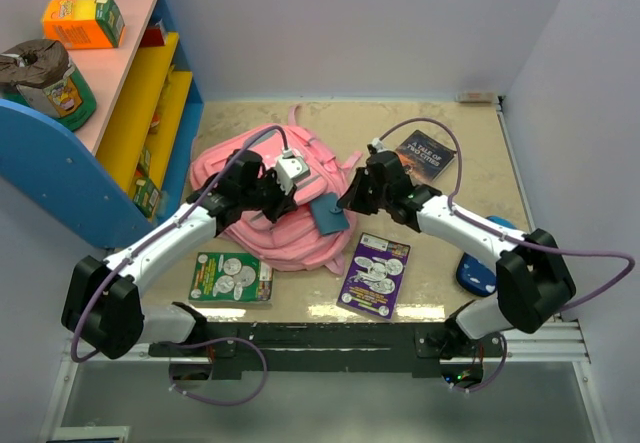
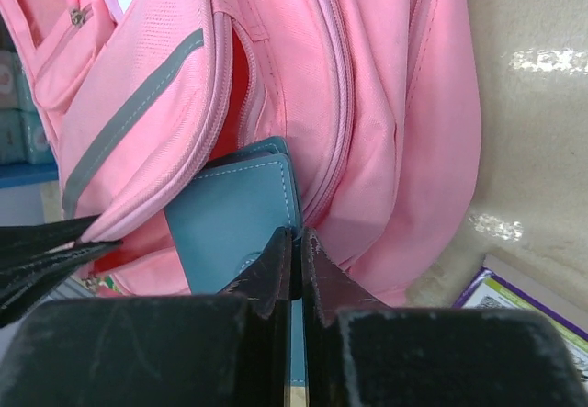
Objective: Pack the student bag
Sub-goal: Place the personal item in the student bag, then zip the student bag at the center of the board.
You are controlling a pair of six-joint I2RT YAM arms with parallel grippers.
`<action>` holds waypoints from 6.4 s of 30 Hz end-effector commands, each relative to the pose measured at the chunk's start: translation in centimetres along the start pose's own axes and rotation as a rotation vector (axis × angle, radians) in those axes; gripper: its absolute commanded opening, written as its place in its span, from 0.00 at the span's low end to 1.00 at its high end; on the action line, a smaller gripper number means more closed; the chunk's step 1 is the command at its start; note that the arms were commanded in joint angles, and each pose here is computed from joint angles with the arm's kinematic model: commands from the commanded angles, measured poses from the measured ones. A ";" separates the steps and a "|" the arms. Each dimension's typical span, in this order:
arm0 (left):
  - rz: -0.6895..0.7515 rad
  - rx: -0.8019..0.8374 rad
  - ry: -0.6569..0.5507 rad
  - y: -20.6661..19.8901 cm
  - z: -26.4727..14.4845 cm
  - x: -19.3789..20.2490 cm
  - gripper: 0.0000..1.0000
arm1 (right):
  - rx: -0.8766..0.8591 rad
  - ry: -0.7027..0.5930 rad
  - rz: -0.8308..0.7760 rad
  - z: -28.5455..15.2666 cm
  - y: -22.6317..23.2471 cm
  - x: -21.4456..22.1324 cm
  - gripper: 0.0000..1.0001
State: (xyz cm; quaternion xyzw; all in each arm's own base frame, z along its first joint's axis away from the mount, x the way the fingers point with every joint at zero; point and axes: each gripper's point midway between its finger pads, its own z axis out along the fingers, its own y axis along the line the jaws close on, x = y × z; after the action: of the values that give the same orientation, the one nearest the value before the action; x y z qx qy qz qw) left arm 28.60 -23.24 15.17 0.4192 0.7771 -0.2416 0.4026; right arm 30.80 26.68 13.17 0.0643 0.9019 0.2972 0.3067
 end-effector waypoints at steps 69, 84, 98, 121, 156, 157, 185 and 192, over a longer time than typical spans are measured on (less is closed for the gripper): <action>-0.058 0.131 -0.170 -1.0 1.2 -7.5 0.02 | -0.262 -0.343 -0.372 -7.1 12.2 7.2 0.58; -0.060 0.150 -0.178 -2.1 1.1 -6.9 0.13 | 0.094 -0.397 -0.505 -1.3 11.3 8.6 0.58; -0.051 0.165 -0.193 -2.5 0.6 -7.5 0.59 | 0.089 -0.364 -0.534 0.5 11.5 10.1 0.38; -0.049 -0.021 -0.167 4.1 -6.4 -4.3 0.83 | 0.188 -0.325 -0.536 1.6 8.4 12.1 0.43; 0.002 0.055 -0.137 4.5 -6.5 -1.7 0.84 | 0.128 -0.356 -0.523 0.0 9.0 11.0 0.03; 0.030 0.065 -0.130 4.3 -6.5 -1.4 0.84 | 0.109 -0.349 -0.536 -0.2 9.0 11.0 0.02; 0.373 0.284 -0.031 -2.7 -2.0 4.4 0.75 | -0.166 -0.270 -0.430 -1.0 10.9 9.8 0.00; 0.402 0.331 0.000 -4.3 -1.3 5.9 0.61 | -0.182 -0.272 -0.427 -1.0 11.5 9.4 0.00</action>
State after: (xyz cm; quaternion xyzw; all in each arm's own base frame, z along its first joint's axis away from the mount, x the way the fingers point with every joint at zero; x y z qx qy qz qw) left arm 23.04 -21.26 11.90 0.6006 0.6524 -0.2820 0.3663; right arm 21.14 36.68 11.74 -0.1348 0.8442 0.2427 0.4585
